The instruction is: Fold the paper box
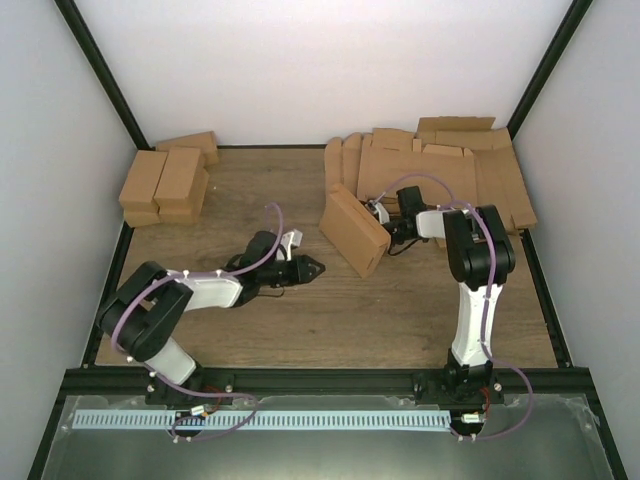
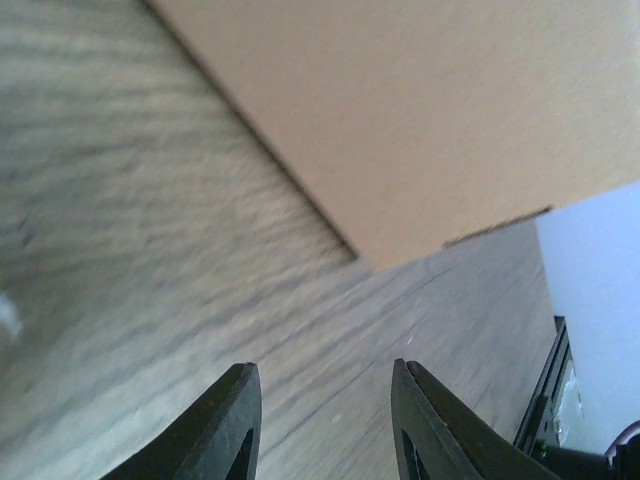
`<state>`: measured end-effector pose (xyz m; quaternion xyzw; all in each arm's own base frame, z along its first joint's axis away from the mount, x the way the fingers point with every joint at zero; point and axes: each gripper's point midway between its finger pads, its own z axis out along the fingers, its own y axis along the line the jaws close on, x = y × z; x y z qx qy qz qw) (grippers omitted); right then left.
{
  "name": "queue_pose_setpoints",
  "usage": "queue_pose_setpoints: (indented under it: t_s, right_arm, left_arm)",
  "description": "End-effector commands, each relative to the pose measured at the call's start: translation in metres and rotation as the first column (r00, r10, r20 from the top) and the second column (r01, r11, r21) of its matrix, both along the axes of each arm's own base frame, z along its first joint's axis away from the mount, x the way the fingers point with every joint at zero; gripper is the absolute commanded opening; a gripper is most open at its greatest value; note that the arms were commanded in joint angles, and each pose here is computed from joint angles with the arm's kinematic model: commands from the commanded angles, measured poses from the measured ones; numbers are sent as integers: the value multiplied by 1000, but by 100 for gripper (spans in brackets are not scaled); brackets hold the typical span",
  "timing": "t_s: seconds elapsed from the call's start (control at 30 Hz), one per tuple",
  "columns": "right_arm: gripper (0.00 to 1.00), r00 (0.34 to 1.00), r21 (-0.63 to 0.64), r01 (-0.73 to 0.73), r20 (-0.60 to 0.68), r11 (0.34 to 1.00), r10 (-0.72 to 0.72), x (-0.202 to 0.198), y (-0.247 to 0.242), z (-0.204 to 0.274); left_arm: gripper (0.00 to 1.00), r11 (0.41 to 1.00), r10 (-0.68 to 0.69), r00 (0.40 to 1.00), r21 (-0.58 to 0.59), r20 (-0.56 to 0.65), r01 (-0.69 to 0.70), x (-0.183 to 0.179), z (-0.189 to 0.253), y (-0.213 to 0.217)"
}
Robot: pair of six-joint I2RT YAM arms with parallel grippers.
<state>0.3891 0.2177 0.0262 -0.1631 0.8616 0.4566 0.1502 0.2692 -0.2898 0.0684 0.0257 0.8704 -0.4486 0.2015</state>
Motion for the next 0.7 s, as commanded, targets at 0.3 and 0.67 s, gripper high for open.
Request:
queue_pose_setpoints:
  t_s: [0.3, 0.67]
  right_arm:
    - [20, 987, -84, -108, 109, 991, 117, -9, 39, 4]
    - [20, 934, -148, -243, 232, 959, 273, -34, 84, 14]
  left_arm:
    - [43, 999, -29, 994, -17, 109, 31, 27, 14, -27]
    - [42, 998, -56, 995, 9, 81, 56, -1, 5, -29]
